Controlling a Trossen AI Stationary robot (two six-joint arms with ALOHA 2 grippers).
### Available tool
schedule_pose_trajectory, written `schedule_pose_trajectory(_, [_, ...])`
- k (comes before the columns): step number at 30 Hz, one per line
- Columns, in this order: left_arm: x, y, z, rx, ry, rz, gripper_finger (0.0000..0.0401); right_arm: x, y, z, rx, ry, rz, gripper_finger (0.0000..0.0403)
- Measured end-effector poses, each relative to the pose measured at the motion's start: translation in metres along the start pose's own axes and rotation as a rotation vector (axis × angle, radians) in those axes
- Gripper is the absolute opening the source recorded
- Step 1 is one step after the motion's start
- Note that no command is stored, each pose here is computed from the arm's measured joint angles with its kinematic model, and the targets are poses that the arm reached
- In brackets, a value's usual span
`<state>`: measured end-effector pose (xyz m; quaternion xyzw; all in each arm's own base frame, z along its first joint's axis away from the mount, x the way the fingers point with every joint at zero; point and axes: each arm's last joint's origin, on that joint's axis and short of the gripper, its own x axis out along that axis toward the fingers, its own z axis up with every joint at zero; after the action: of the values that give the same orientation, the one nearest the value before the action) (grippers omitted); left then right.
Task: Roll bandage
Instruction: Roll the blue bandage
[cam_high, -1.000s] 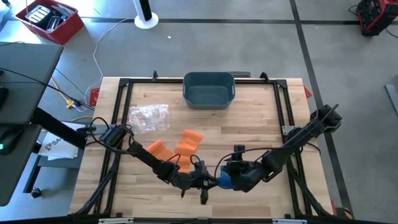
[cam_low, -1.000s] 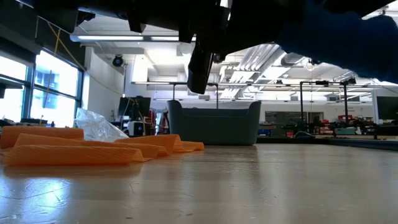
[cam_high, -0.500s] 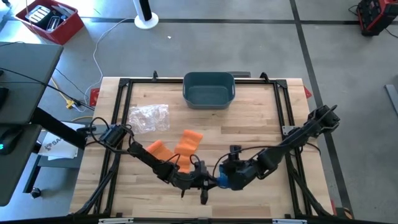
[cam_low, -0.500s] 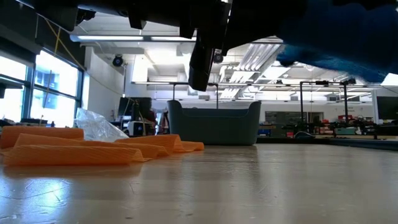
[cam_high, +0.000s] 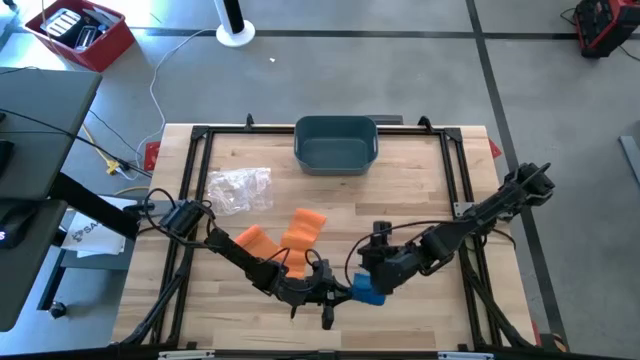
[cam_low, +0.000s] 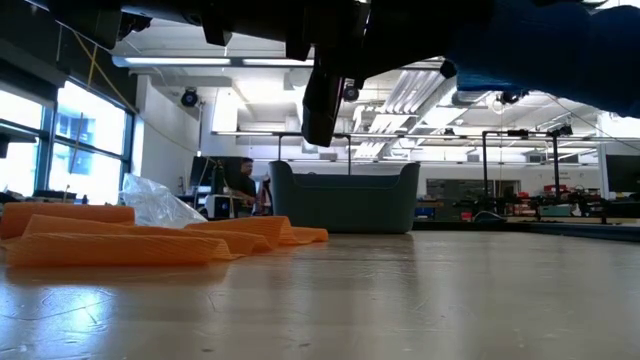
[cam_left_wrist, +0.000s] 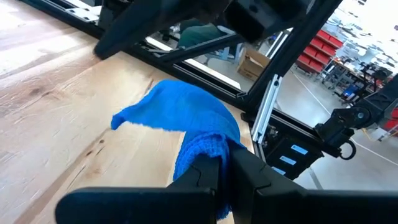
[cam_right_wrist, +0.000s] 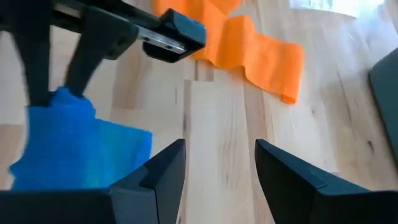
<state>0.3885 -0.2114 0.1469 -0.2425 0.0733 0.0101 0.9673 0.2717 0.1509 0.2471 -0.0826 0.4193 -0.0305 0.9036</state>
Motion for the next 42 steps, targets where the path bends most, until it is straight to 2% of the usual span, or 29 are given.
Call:
schedule_pose_trajectory(3, [0.000, 0.000, 0.000, -0.002, 0.001, 0.001, 0.0006, -0.007, 0.001, 0.000, -0.003, 0.004, 0.059, 0.0184])
schedule_pose_trajectory(6, [0.000, 0.000, 0.000, -0.006, 0.001, 0.001, 0.0006, -0.014, 0.008, -0.002, -0.016, 0.026, 0.169, 0.0178])
schedule_pose_trajectory(8, [0.000, 0.000, 0.000, -0.006, 0.002, 0.002, 0.0006, -0.016, 0.013, -0.004, -0.025, 0.048, 0.242, 0.0167])
schedule_pose_trajectory(10, [0.000, 0.000, 0.000, -0.006, 0.002, 0.002, 0.0006, -0.014, 0.017, -0.006, -0.034, 0.057, 0.261, 0.0148])
schedule_pose_trajectory(18, [0.000, 0.000, 0.000, -0.005, 0.002, 0.003, 0.0006, 0.017, 0.032, -0.011, -0.066, 0.116, 0.269, 0.0048])
schedule_pose_trajectory(23, [0.000, 0.000, 0.000, -0.002, 0.003, 0.001, 0.0006, 0.032, 0.039, -0.013, -0.123, 0.119, 0.277, 0.0010])
schedule_pose_trajectory(29, [0.000, 0.000, 0.000, 0.011, 0.001, 0.002, 0.0006, 0.030, 0.037, -0.013, -0.149, 0.112, 0.256, 0.0001])
schedule_pose_trajectory(42, [0.000, 0.000, 0.000, 0.011, 0.000, 0.003, 0.0006, -0.005, 0.014, -0.015, -0.032, 0.146, 0.153, 0.0001])
